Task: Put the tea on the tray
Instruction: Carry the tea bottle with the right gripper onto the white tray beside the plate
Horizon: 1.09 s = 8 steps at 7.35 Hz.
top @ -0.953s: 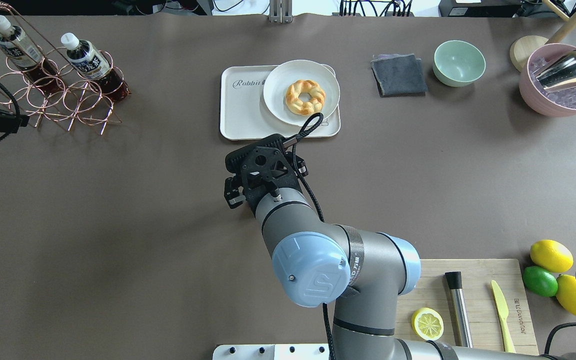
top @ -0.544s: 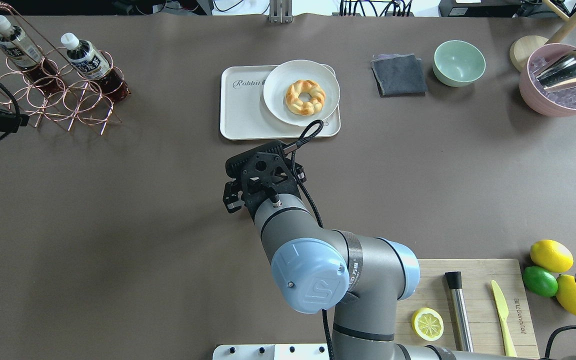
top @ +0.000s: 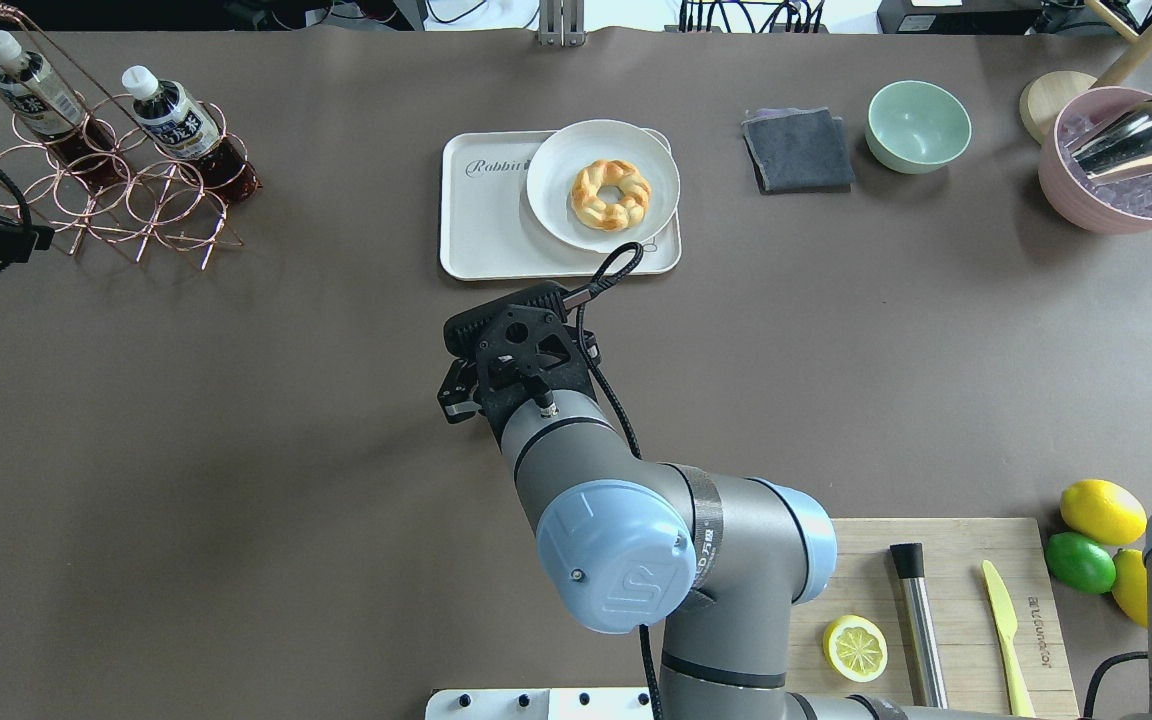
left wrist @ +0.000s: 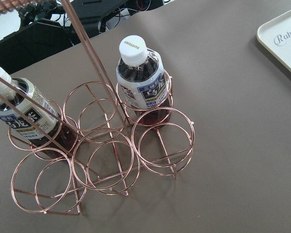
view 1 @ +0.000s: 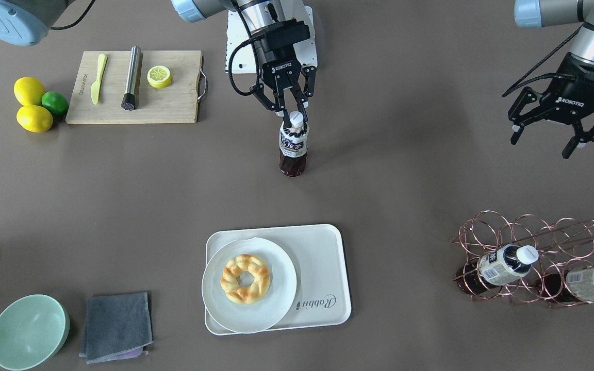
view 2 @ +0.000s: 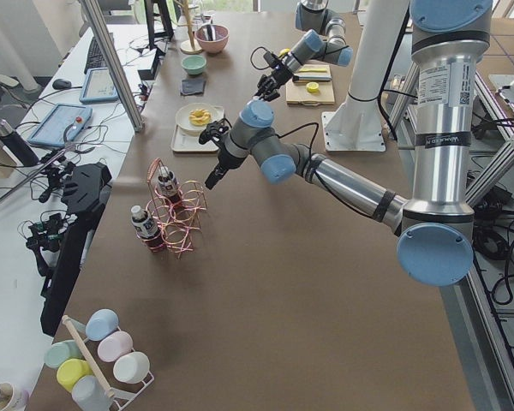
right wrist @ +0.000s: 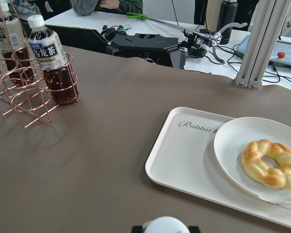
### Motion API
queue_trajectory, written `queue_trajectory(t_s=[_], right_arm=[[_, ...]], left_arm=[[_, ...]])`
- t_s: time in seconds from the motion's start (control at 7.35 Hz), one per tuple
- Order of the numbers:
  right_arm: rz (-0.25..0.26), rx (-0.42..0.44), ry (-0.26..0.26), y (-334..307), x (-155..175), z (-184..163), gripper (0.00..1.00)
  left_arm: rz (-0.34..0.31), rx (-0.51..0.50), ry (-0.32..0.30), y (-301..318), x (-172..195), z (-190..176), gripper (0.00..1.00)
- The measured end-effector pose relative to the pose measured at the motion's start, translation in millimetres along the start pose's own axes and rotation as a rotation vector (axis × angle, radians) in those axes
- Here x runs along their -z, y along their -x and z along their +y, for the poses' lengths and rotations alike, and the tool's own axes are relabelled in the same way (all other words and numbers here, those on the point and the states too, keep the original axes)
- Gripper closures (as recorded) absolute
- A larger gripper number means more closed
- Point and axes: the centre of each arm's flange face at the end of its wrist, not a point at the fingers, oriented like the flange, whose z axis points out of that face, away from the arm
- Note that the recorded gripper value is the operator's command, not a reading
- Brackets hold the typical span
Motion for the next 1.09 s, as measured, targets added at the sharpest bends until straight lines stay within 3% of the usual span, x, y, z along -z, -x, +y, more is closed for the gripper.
queue_trajectory(t_s=[0.54, 0.82, 1.09], right_arm=[[-0.017, -0.068, -0.051, -16.4, -1.9, -80.7, 1.00], [0.013, -0.098, -0.042, -31.8, -37.3, -137.3, 1.00], [0.051, -0.116, -0.031, -38.4, -95.1, -178.0, 1.00]], left_arm=[[0.074, 0.056, 0.024, 25.7, 21.5, -0.5, 0.00], [0.061, 0.086, 0.057, 65.2, 29.4, 19.4, 0.00], [0.064, 0.082, 0.063, 101.6, 39.5, 29.6, 0.00]])
